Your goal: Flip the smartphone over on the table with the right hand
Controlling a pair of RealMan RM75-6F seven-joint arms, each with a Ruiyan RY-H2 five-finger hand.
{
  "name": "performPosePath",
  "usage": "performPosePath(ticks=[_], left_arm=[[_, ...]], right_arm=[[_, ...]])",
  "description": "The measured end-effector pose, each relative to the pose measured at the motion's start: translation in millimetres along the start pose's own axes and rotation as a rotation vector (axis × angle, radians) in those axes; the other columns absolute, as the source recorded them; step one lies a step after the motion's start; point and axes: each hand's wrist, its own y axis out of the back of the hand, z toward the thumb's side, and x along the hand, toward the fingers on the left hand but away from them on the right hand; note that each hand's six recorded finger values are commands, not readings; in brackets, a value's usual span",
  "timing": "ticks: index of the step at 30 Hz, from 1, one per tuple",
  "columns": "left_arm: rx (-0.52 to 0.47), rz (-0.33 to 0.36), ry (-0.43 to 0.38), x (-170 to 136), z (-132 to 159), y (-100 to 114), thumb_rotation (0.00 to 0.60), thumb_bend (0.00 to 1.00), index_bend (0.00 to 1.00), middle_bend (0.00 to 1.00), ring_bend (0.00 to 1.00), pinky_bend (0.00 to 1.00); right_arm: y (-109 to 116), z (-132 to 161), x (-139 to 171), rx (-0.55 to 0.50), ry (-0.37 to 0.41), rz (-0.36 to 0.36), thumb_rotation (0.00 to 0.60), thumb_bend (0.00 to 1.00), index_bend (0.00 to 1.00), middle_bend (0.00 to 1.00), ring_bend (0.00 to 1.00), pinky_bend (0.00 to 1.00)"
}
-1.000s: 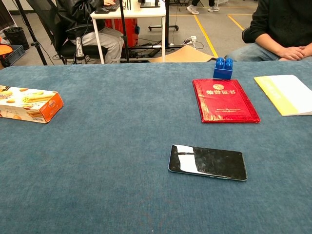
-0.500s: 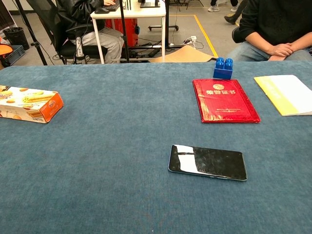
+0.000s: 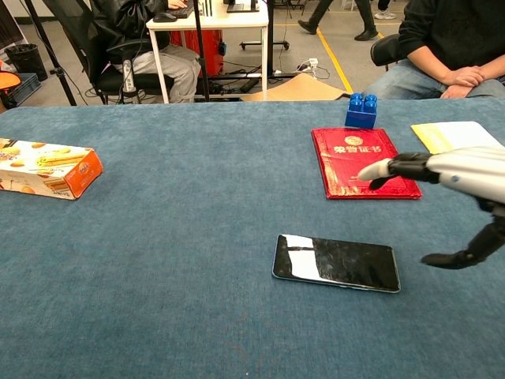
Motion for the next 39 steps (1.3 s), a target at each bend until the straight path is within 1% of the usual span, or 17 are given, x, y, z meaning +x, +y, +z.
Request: performPosePath(ticks=[4, 8, 12, 16, 19, 26, 35, 39], left_arm=[[0.000, -0.008, 0.023, 3, -6, -2, 0.600, 0.00, 0.00, 0.00, 0.00, 0.00], [-0.004, -0.009, 0.016, 3, -5, -1, 0.600, 0.00, 0.00, 0.00, 0.00, 0.00], [-0.004, -0.007, 0.005, 2, -4, 0, 0.600, 0.00, 0.00, 0.00, 0.00, 0.00], [-0.004, -0.014, 0.011, 3, -5, -2, 0.600, 0.00, 0.00, 0.00, 0.00, 0.00], [-0.004, -0.013, 0.007, 4, -3, -2, 0.600, 0.00, 0.00, 0.00, 0.00, 0.00], [-0.008, -0.023, 0.002, 5, -1, -3, 0.600, 0.00, 0.00, 0.00, 0.00, 0.00], [-0.017, -0.024, 0.007, 6, -3, -2, 0.600, 0.00, 0.00, 0.00, 0.00, 0.00], [-0.018, -0.024, 0.005, 5, -3, -1, 0.600, 0.00, 0.00, 0.00, 0.00, 0.00]], right_arm=[[-13, 13, -17, 0.059, 0.017, 0.021, 0.600, 0.17, 0.13, 0.16, 0.06, 0.15], [-27, 23, -32, 0.125, 0.026, 0.038, 0.600, 0.19, 0.14, 0.17, 0.07, 0.15], [-38, 28, -42, 0.151, 0.025, 0.062, 0.600, 0.19, 0.14, 0.17, 0.07, 0.15], [-47, 33, -45, 0.175, 0.039, 0.079, 0.600, 0.19, 0.14, 0.17, 0.07, 0.15], [-52, 37, -48, 0.197, 0.051, 0.079, 0.600, 0.19, 0.14, 0.17, 0.07, 0.15], [-61, 39, -59, 0.289, 0.074, 0.053, 0.600, 0.19, 0.14, 0.17, 0.08, 0.15], [-68, 45, -67, 0.325, 0.092, 0.038, 0.600, 0.19, 0.14, 0.16, 0.08, 0.15], [-71, 45, -71, 0.324, 0.085, 0.041, 0.600, 0.19, 0.13, 0.15, 0.07, 0.15]])
